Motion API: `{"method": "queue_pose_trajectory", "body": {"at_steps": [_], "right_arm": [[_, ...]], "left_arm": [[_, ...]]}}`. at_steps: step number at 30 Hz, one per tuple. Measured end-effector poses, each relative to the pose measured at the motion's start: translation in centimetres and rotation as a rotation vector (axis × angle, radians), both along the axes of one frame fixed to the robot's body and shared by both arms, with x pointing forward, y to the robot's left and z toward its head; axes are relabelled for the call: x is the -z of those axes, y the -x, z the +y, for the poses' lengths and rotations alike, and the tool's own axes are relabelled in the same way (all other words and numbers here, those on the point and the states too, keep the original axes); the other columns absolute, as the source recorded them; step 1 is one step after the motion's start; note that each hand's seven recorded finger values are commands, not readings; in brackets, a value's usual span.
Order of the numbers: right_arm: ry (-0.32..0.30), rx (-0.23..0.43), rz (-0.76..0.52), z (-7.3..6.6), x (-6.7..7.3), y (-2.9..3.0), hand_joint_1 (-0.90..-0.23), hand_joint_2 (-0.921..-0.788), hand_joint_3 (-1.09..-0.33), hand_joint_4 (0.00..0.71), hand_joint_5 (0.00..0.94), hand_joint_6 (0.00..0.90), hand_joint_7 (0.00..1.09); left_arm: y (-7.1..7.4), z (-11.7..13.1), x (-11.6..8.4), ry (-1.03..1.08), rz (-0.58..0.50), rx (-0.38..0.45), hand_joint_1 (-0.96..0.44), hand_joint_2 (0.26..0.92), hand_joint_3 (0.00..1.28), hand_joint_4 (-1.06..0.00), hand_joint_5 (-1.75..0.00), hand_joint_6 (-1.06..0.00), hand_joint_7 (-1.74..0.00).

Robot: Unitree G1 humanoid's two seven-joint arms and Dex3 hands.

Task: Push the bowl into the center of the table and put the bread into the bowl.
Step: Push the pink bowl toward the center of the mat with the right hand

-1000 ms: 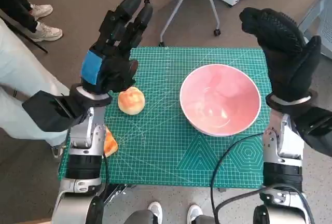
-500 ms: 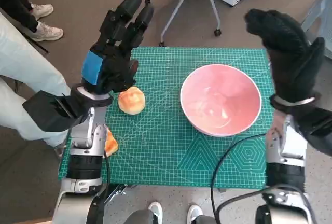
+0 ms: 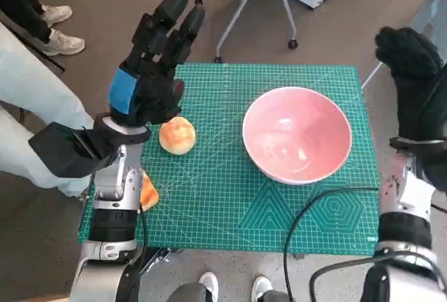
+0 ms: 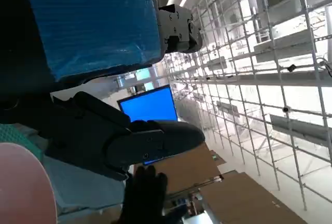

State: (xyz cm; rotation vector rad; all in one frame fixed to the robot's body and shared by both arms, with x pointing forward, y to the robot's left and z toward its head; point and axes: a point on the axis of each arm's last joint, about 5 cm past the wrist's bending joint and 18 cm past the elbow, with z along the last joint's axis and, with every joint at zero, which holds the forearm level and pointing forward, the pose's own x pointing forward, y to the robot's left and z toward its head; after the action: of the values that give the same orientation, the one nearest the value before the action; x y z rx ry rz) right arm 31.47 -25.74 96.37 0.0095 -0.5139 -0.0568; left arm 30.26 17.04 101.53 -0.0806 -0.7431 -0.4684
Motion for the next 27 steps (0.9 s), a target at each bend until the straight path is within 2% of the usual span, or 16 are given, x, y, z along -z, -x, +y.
{"method": "queue_pose_trajectory", "body": {"at_steps": [4,10,20,27], "right_arm": [[-0.103,0.059,0.154,-0.2,2.0,0.20,-0.604,-0.921,-0.785,0.111,0.000,0.208,0.12],[-0.200,0.090,0.288,0.4,3.6,0.34,-0.623,-0.921,-0.809,0.126,0.007,0.224,0.13],[-0.301,0.053,0.374,2.5,5.2,0.28,-0.592,-0.921,-0.862,0.132,0.006,0.228,0.13],[-0.407,0.018,0.426,4.2,6.3,0.27,-0.566,-0.921,-0.883,0.132,0.004,0.230,0.13]], "left_arm": [[0.0,0.1,0.0,0.003,-0.001,-0.002,-0.75,0.921,0.52,-0.11,0.00,0.00,-0.39],[0.0,0.2,0.0,0.003,-0.002,-0.005,-0.73,0.921,0.53,-0.11,0.00,0.00,-0.39],[0.1,0.6,-0.1,-0.001,-0.005,-0.016,-0.73,0.921,0.53,-0.11,0.00,0.00,-0.37],[0.3,0.9,0.0,-0.009,-0.011,-0.025,-0.74,0.921,0.53,-0.11,0.00,0.00,-0.37]]}}
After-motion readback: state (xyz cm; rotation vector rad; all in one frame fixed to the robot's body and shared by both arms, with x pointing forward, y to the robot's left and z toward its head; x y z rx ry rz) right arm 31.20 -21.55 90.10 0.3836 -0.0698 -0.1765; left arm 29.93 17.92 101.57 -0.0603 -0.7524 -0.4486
